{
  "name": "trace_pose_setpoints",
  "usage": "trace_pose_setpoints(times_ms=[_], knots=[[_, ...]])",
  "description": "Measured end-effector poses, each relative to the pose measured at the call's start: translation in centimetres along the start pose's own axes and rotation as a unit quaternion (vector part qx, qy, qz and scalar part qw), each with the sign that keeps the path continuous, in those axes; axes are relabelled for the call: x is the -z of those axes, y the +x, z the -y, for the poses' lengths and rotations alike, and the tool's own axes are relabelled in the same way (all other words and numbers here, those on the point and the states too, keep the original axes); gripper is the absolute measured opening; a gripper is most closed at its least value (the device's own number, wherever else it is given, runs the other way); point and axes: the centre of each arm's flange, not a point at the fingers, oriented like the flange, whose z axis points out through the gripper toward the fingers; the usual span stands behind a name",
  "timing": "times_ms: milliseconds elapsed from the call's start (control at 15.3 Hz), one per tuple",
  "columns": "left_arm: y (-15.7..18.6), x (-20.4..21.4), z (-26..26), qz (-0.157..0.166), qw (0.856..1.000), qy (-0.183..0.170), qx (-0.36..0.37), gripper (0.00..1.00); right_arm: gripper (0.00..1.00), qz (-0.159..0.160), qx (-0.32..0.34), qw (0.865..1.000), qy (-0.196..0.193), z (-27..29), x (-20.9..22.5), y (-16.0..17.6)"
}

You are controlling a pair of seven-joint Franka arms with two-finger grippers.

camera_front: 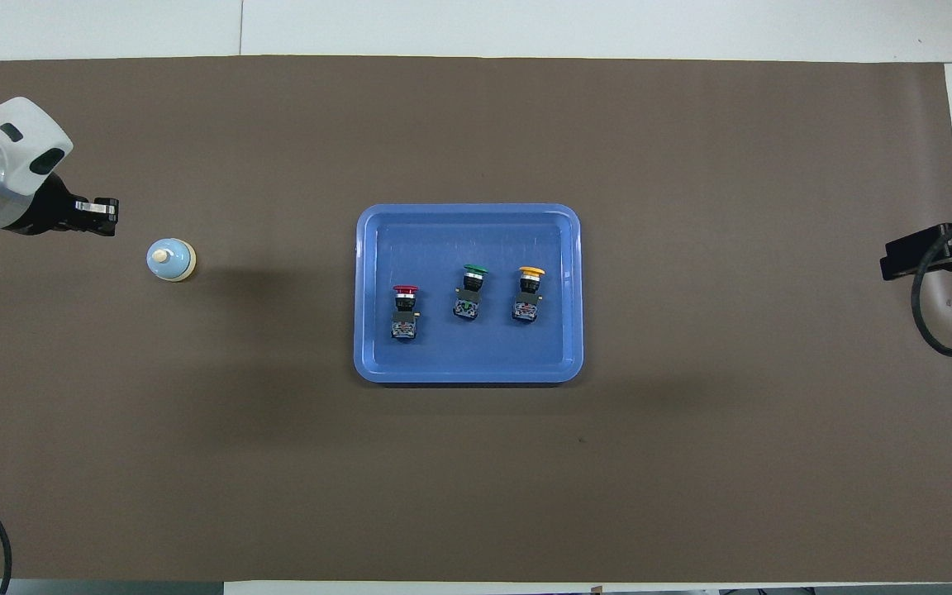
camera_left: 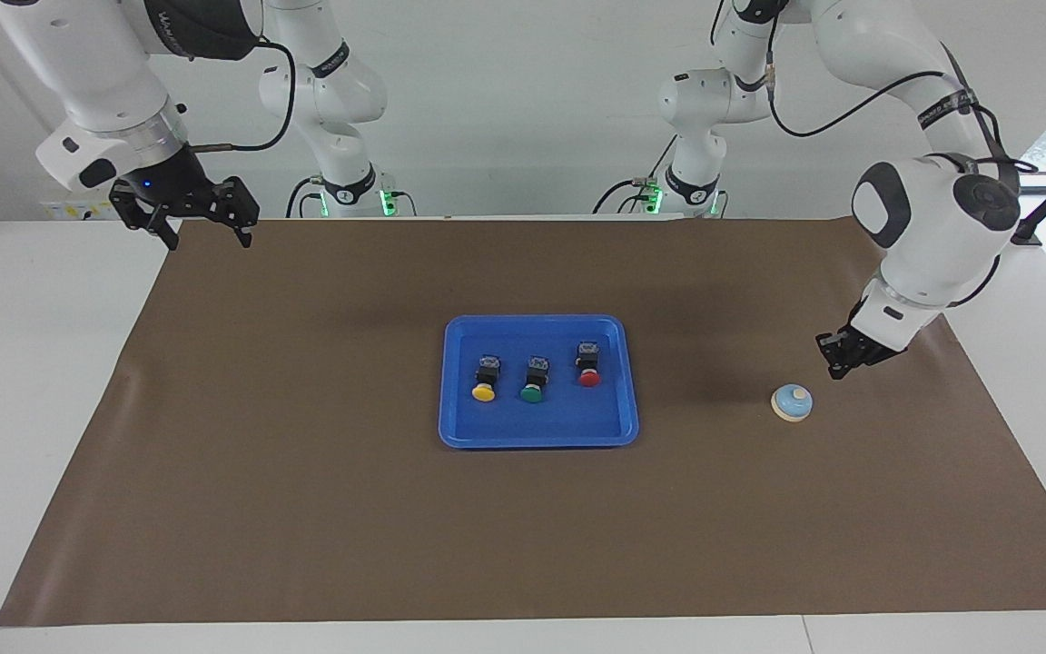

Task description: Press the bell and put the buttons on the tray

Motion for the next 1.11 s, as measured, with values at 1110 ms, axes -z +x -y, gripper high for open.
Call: trace_pose_setpoints(times_ms=[1110], knots=[[-1.9, -5.5, 0.0, 0.003, 1.000, 0.000, 0.001, 0.01, 1.00, 0.000, -0.001, 1.000, 0.000, -0.1, 0.0, 0.0]])
